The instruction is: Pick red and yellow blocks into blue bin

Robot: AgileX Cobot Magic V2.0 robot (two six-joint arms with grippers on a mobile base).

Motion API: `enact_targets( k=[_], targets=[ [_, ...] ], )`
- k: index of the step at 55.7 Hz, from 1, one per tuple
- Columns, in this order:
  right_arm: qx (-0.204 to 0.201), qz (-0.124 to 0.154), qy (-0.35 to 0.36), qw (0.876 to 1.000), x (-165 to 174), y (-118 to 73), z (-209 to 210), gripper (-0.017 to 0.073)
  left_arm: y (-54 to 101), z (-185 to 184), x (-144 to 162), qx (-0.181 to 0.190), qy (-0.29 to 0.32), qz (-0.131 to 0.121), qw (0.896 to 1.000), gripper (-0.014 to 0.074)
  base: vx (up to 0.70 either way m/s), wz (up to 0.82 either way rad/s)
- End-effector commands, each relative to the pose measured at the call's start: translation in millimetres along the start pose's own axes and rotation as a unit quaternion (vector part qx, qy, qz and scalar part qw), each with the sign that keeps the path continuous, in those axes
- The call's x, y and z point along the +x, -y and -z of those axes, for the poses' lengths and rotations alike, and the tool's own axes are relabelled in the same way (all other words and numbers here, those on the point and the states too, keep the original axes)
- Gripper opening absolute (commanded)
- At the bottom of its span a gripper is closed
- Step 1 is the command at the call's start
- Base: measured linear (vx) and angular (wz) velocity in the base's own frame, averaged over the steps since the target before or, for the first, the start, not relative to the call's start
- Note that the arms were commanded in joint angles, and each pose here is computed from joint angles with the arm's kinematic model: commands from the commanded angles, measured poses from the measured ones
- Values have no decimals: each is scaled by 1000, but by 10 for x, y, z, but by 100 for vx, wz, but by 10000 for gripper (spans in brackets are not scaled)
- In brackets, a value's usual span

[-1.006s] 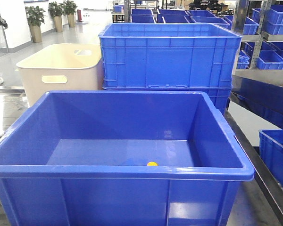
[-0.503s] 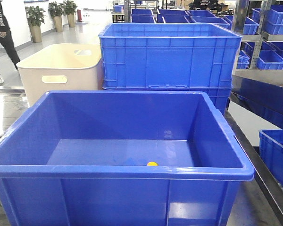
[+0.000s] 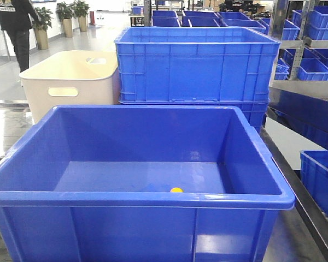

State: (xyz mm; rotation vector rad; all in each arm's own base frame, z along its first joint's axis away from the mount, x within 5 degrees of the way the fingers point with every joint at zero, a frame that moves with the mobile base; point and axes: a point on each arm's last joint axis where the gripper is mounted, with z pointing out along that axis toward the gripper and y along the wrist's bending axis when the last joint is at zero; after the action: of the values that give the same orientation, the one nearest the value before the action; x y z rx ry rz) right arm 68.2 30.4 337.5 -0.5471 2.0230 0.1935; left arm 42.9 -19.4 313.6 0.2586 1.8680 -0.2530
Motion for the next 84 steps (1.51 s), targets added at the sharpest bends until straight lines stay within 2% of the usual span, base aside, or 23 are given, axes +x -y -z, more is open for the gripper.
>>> enact_targets(
  k=[1, 5, 12, 27, 51, 58, 71, 84],
  targets=[
    [7, 6, 46, 999, -132, 17, 41, -14, -42, 19, 16, -40, 67, 13, 997, -6, 0, 0],
    [7, 6, 46, 999, -132, 17, 41, -14, -91, -40, 219, -76, 95, 21, 992, -6, 0, 0],
    [7, 6, 46, 999, -132, 17, 41, -14, -154, -139, 524, -114, 137, 27, 984, -6, 0, 0],
    [7, 6, 40, 999, -119, 17, 40, -14, -256, -364, 976, -143, 189, 28, 971, -6, 0, 0],
    [7, 6, 40, 999, -119, 17, 40, -14, -262, -365, 979, -147, 194, 27, 970, -6, 0, 0],
    [7, 6, 40, 999, -119, 17, 40, -14, -263, -365, 982, -150, 190, 12, 970, -6, 0, 0],
    [7, 6, 40, 999, -119, 17, 40, -14, -266, -364, 982, -148, 193, 29, 969, -6, 0, 0],
    [7, 6, 40, 999, -119, 17, 40, -14, -266, -363, 979, -147, 195, 33, 969, -6, 0, 0]
  ],
)
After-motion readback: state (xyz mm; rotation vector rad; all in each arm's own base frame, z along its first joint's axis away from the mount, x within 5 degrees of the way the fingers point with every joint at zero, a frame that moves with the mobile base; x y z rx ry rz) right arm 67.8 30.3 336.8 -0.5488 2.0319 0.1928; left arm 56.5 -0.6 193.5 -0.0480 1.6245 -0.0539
